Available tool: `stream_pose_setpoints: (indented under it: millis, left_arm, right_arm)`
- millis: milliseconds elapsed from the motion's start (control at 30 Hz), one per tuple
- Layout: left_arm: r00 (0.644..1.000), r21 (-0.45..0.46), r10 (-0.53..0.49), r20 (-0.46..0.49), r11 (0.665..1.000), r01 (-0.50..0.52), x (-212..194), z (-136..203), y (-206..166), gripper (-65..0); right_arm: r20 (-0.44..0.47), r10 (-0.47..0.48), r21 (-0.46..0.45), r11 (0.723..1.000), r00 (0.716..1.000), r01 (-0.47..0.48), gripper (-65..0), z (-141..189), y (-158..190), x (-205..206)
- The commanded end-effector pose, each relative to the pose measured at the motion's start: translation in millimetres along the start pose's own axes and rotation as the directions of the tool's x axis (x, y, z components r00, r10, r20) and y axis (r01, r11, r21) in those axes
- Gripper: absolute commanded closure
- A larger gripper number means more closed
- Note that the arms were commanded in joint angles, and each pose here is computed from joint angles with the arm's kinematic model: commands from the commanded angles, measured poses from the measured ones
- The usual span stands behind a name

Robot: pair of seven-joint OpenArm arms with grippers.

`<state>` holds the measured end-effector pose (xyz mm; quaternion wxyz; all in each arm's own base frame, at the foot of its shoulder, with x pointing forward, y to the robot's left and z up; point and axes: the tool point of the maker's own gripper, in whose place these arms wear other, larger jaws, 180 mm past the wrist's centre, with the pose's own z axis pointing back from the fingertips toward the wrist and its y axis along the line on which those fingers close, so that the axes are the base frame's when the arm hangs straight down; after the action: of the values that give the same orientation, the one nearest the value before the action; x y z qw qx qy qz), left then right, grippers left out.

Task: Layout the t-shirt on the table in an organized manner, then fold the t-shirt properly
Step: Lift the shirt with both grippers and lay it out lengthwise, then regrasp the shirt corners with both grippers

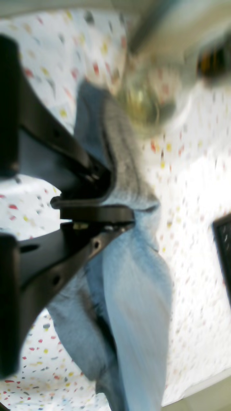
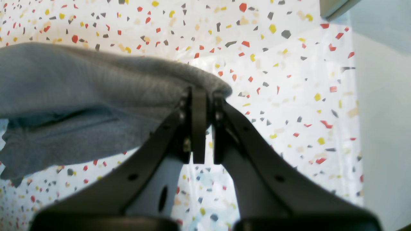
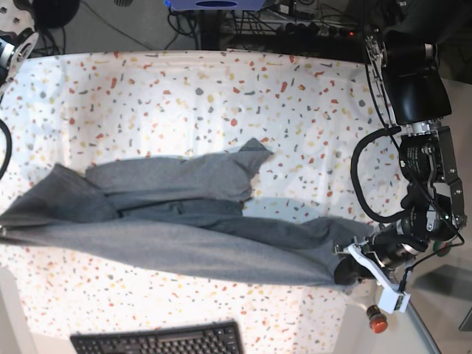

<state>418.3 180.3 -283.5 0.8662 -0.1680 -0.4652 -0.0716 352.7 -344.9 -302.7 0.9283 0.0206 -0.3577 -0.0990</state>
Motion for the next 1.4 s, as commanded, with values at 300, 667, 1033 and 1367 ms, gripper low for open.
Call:
stream_pose_setpoints:
  millis: [300,667,1033,1367]
  left_arm:
    - [0.994,0.023,-0.097,0.050,0.995,0.096,10.5,31.4,-7.7,0.0]
    - [0.996,0.038,0.001,-0.085,0.999,0.002,-36.5,20.9,12.1,0.0]
    - [0.980,0.051,0.131,-0.147,0.991,-0.125,-102.8,-60.6,-1.5,0.0]
    - [0.979,0.081,0.202,-0.029,0.977,-0.199,-75.4,-64.5,18.1,-40.0]
  right_arm:
    - [-0.029,0.124,-0.078,0.989,0.992,-0.126,0.0,42.2,-3.5,-12.3]
    - [-0.079,0.133,-0.020,0.991,0.988,-0.135,0.0,16.1,13.4,-20.9]
    - [-0.249,0.022,0.027,1.000,0.968,-0.016,0.0,-112.3,12.4,-57.0]
    - [-0.185,0.135,0.010,0.991,0.973,-0.136,-34.8,-86.1,13.3,-50.4]
